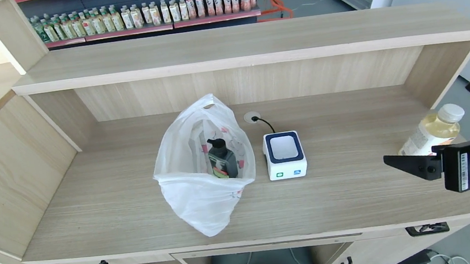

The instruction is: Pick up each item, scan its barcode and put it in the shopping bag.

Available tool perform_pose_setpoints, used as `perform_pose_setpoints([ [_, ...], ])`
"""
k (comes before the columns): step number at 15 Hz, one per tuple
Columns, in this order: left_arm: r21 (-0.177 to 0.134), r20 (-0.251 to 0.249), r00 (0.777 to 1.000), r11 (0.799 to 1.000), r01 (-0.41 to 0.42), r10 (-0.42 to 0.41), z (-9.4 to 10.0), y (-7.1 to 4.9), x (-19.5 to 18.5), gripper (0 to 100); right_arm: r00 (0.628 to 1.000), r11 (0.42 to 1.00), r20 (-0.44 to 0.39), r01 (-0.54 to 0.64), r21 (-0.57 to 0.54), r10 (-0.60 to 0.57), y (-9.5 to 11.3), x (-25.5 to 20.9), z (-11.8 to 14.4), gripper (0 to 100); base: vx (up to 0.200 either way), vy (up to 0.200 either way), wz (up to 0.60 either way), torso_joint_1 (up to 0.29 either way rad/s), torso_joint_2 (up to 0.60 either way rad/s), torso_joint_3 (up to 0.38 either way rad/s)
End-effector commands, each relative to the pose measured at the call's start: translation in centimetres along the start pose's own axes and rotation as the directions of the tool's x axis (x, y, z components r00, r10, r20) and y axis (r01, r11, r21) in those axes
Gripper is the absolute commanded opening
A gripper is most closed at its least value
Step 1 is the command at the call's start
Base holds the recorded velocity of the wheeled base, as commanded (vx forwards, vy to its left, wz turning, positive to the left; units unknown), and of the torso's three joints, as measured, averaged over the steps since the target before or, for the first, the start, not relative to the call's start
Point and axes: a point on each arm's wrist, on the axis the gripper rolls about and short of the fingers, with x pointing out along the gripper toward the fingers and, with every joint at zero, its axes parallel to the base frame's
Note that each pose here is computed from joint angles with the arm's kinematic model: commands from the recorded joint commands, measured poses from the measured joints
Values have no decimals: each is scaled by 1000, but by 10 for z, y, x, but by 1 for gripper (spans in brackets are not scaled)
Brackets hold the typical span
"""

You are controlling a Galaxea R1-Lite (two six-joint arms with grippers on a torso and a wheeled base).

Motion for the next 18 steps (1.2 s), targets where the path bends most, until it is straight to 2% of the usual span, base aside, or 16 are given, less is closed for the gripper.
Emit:
perform_pose_setpoints([
  [1, 0, -1, 1000, 1000, -1, 1, 0, 0, 0, 100, 1000, 1000, -4, 1, -1, -1, 0, 1, -1, 100, 0, -200, 0, -2, -2, -2],
  [12, 1, 0, 1000, 1000, -3, 3, 0, 0, 0, 100, 999, 999, -34, 40, 8, -40, -7, 4, -8, 100, 0, -200, 0, 3, 2, 2],
  [15, 0, -1, 1000, 1000, -3, 3, 0, 0, 0, 100, 995, 997, -65, 80, 17, -79, -14, 9, -14, 100, 0, 0, 0, 0, 0, 0],
  [18, 0, -1, 1000, 1000, -1, 1, 0, 0, 0, 100, 977, 983, -111, 183, 7, -181, -19, 21, -23, 100, 0, 0, 0, 0, 0, 0],
])
